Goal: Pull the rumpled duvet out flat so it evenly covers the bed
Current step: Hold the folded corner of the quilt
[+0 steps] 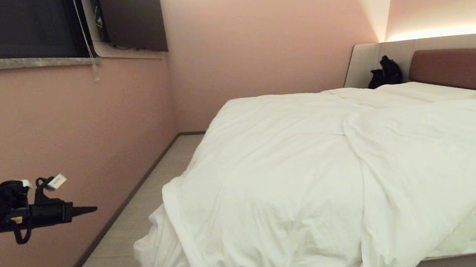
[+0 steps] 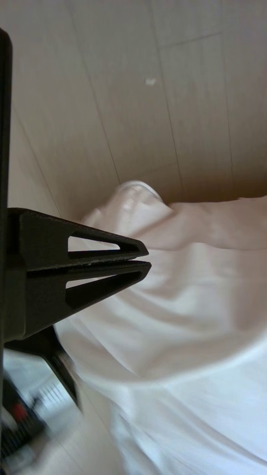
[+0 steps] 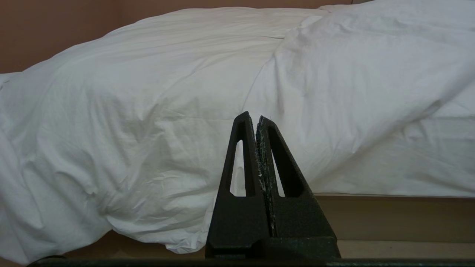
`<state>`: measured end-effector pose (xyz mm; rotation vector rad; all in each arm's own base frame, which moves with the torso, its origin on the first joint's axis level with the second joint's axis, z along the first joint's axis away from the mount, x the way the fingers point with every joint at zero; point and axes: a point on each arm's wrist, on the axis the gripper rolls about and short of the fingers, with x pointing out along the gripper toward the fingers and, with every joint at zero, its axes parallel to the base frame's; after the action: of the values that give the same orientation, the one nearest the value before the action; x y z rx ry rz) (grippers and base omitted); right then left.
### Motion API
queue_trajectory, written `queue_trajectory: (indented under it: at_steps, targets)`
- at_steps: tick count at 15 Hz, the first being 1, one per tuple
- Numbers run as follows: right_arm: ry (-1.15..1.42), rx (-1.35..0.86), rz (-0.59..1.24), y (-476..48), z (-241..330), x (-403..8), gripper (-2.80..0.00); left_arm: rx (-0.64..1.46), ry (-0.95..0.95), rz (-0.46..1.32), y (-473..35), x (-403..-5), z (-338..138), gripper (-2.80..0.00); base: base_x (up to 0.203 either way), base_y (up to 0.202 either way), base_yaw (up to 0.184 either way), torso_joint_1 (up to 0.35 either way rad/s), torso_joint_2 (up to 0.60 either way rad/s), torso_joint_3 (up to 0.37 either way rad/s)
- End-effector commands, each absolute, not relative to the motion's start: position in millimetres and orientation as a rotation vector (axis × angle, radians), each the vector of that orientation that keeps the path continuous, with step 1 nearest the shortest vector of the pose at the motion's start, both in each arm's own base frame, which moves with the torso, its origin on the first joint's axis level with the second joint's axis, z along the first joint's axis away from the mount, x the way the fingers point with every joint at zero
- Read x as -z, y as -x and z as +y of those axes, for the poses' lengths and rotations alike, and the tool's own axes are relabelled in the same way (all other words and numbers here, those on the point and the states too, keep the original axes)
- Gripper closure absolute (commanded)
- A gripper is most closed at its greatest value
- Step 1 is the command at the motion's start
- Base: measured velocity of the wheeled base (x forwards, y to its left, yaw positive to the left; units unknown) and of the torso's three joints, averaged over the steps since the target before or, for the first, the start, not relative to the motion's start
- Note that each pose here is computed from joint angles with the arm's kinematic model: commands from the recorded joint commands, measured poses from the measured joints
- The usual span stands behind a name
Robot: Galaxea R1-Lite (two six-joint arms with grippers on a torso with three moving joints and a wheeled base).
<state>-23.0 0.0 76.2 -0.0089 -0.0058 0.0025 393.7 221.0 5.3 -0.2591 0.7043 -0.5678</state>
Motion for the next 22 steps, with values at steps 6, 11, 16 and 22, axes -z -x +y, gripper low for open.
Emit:
queue_trajectory:
  at_steps: [6, 11, 16, 22]
  targets:
    - [0.009, -0.003, -0.005, 23, 0, -76, 0.00, 0.598, 0.202, 0.670, -386, -16, 211, 0.00, 0.000, 0.000, 0.000, 0.000, 0.00, 0.000]
    - [0.009, -0.003, -0.005, 23, 0, -76, 0.00, 0.535, 0.413, 0.611, -386, -97, 202, 0.00, 0.000, 0.000, 0.000, 0.000, 0.00, 0.000]
    - [0.009, -0.003, -0.005, 23, 0, -76, 0.00, 0.480, 0.582, 0.552, -368, -186, 180, 0.00, 0.000, 0.000, 0.000, 0.000, 0.00, 0.000]
    - [0.009, -0.003, -0.005, 23, 0, -76, 0.00, 0.409, 0.699, 0.575, -299, -249, 114, 0.00, 0.000, 0.000, 0.000, 0.000, 0.00, 0.000]
